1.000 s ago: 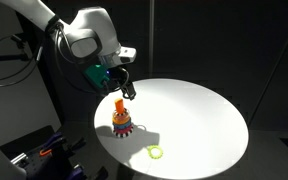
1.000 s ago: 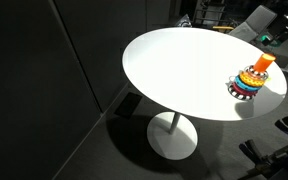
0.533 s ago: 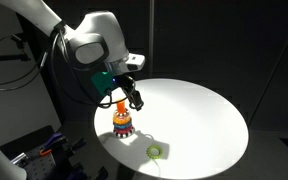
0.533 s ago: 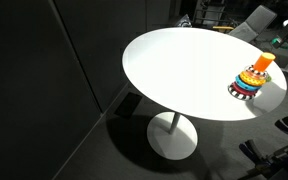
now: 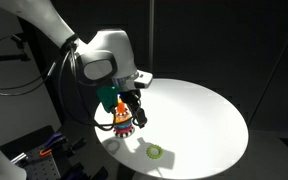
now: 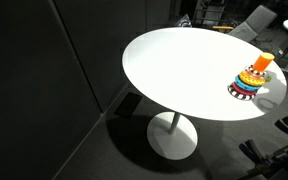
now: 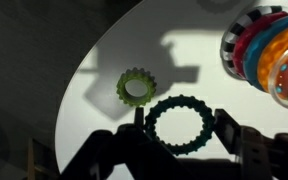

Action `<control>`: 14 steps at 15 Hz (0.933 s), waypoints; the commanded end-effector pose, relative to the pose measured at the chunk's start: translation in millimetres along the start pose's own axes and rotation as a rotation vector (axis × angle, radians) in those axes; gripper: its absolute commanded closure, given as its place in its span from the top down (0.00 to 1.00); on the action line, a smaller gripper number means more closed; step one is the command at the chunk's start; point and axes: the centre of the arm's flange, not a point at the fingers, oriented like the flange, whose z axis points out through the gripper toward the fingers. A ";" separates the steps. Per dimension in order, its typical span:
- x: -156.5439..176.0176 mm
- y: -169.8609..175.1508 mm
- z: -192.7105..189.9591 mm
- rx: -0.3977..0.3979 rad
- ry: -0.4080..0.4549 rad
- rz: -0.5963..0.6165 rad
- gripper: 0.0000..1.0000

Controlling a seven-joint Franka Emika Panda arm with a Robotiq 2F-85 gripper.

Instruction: Take the dark green ring off the stack and place it on the table

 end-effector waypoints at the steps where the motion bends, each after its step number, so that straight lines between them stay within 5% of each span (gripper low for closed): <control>1: 15.3 13.9 23.5 -0.051 -0.002 0.034 0.45; 8: 18.0 33.3 68.7 -0.158 -0.028 0.058 0.45; 14: 12.3 27.4 91.9 -0.168 -0.106 0.052 0.45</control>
